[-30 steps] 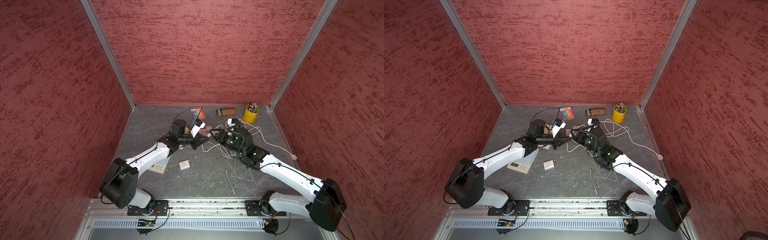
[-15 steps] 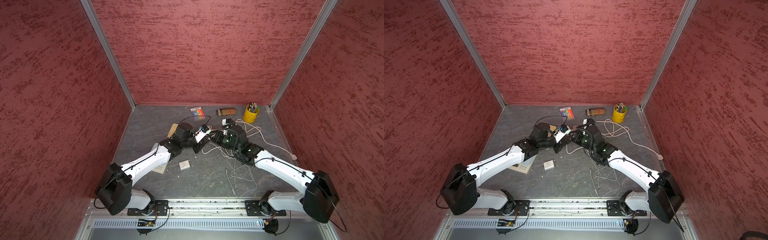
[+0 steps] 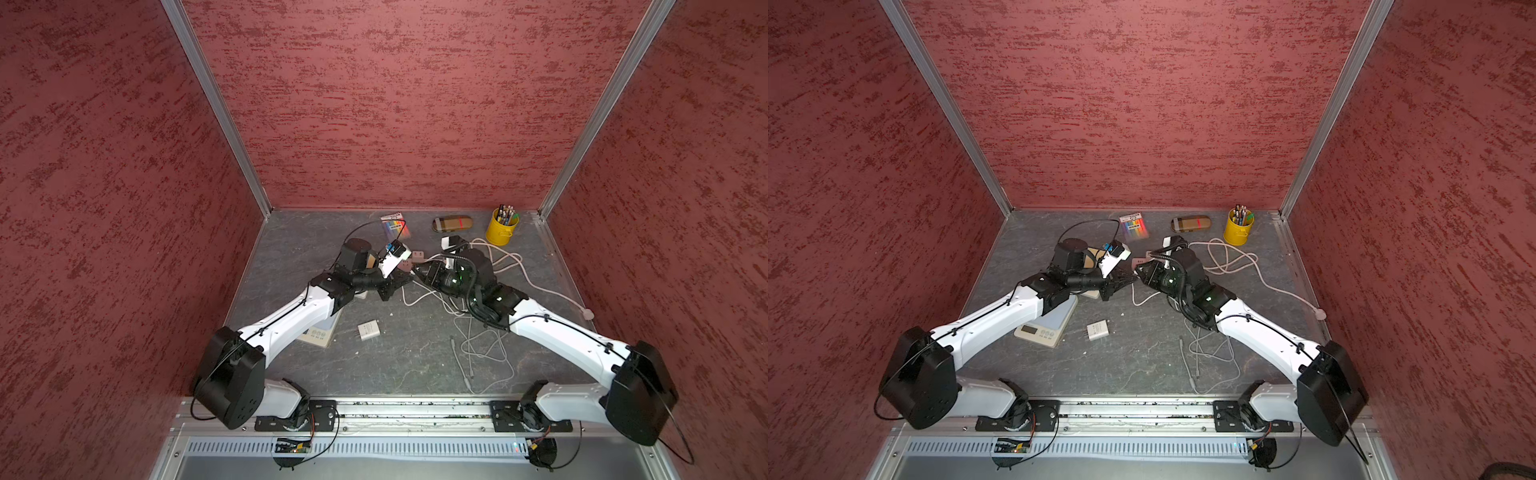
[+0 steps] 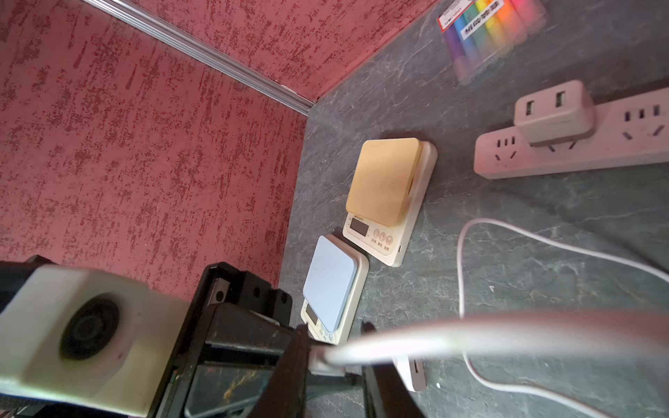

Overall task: Charge the electronic scale
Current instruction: Adjust the charging cable at the center of the board.

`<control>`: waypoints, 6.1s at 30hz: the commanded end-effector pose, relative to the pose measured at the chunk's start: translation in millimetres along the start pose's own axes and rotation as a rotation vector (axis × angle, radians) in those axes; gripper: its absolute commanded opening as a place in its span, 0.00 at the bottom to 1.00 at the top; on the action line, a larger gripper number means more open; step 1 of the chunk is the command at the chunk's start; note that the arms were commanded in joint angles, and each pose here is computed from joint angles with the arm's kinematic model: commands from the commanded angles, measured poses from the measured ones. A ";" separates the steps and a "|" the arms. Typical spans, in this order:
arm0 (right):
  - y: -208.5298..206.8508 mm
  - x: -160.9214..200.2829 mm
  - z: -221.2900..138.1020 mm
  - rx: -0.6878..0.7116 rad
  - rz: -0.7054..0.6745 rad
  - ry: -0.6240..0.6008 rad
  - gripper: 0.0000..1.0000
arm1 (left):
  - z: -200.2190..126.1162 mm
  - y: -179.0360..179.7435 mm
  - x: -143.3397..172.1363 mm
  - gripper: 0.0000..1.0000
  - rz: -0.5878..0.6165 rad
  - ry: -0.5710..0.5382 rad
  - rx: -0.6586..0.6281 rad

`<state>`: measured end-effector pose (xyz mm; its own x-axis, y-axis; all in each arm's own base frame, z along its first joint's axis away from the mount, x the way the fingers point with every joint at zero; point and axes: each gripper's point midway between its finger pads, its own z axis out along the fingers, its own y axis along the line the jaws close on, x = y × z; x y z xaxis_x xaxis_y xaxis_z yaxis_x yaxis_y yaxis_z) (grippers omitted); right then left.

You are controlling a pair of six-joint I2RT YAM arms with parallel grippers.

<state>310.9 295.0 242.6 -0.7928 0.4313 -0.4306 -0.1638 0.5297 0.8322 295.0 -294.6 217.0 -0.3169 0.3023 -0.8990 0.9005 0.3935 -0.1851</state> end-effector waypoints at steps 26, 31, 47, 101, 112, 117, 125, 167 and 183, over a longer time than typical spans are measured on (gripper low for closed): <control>17.9 -13.4 -8.0 -0.044 -0.140 0.037 0.00 | -19.7 -8.6 -20.0 0.34 -0.031 -0.116 0.112; 19.9 -11.5 -6.7 -0.077 -0.074 0.038 0.00 | -8.7 -9.0 -14.9 0.34 -0.004 -0.075 0.085; 16.3 -7.1 -0.8 -0.075 -0.024 0.061 0.00 | -1.8 -1.7 -24.6 0.00 0.045 -0.098 -0.018; 25.8 -9.5 -2.2 -0.130 -0.148 0.079 0.00 | -16.2 -11.5 -21.2 0.46 -0.074 -0.148 0.121; 30.9 -3.2 2.1 -0.171 -0.100 0.122 0.00 | -13.8 -2.9 -31.1 0.36 -0.018 -0.180 0.080; 29.2 -1.1 3.8 -0.170 -0.091 0.133 0.00 | -14.4 -2.9 -35.4 0.35 -0.002 -0.195 0.079; 23.5 3.6 6.9 -0.154 -0.084 0.156 0.00 | -11.6 -8.5 -37.1 0.23 0.007 -0.195 0.099; 20.7 -14.6 -8.8 -0.068 -0.083 0.099 0.07 | 1.5 -9.3 -7.7 0.07 0.024 -0.063 0.049; -48.0 -87.8 -11.7 0.420 -0.197 -0.239 0.00 | 6.5 79.5 -6.5 0.61 -0.369 -0.050 -0.131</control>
<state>356.1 252.7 242.6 -0.7131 0.4058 -0.5716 -0.1051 0.7443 0.6595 345.0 -278.4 218.7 -0.4717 0.1373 -0.8710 0.7904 0.5037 -0.3486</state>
